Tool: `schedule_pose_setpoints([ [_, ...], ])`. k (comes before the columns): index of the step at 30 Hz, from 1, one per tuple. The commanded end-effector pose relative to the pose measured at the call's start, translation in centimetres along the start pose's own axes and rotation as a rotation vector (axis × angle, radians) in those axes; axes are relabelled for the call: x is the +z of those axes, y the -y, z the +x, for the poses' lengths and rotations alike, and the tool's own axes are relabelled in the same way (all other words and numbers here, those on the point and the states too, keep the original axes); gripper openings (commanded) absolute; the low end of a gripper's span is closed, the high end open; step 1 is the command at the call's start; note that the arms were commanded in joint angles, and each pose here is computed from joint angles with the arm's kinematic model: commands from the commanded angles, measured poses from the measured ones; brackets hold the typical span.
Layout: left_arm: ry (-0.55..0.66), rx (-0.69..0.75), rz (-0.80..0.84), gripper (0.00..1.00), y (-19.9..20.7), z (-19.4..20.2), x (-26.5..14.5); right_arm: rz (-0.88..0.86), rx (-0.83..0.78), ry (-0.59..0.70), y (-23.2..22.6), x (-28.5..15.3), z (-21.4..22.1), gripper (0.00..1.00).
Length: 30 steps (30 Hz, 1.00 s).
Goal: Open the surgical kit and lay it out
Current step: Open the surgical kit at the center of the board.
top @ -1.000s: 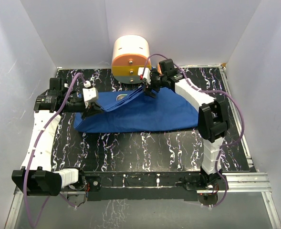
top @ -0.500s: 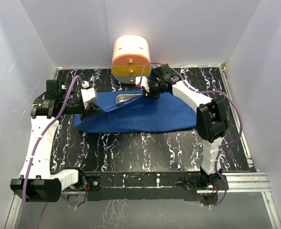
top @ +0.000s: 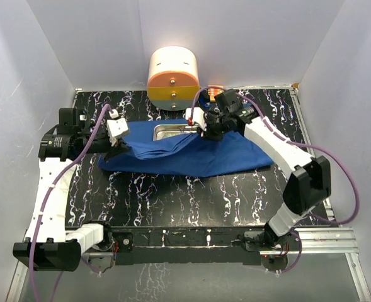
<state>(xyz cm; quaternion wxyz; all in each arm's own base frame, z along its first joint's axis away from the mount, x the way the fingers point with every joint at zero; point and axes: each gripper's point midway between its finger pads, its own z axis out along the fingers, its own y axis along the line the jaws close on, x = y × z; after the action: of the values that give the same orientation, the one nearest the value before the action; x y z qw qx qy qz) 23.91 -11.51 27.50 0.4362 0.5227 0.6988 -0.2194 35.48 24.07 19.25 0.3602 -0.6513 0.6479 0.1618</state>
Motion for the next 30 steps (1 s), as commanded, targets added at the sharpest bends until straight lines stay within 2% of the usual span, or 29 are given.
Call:
schedule_pose_setpoints([
  [1, -0.043, 0.017, -0.021, 0.00, 1.0, 0.1, -1.5, -0.100, 0.085, -0.013, -6.4, -2.4, -1.2, 0.00],
  [9, -0.236, -0.030, 0.052, 0.00, 4.3, 3.9, -3.3, -0.346, 0.140, -0.003, -16.7, -4.3, -2.3, 0.07],
  [14, -0.321, -0.048, 0.100, 0.00, 6.9, 6.0, -4.3, -0.450, 0.163, 0.031, -20.9, -5.3, -3.6, 0.09],
  [23, -0.451, -0.054, 0.069, 0.00, 8.4, 9.7, -5.3, -0.653, 0.209, 0.043, -26.7, -5.4, -5.0, 0.14],
  [26, -0.482, -0.041, 0.059, 0.00, 8.6, 10.5, -5.7, -0.702, 0.222, 0.018, -28.7, -4.7, -4.3, 0.20],
  [28, -0.507, -0.038, 0.051, 0.00, 8.8, 11.1, -5.9, -0.721, 0.227, 0.004, -29.5, -4.3, -3.3, 0.28],
  [30, -0.529, -0.030, 0.051, 0.05, 9.2, 11.9, -6.1, -0.731, 0.208, 0.003, -29.8, -4.0, -2.6, 0.38],
])
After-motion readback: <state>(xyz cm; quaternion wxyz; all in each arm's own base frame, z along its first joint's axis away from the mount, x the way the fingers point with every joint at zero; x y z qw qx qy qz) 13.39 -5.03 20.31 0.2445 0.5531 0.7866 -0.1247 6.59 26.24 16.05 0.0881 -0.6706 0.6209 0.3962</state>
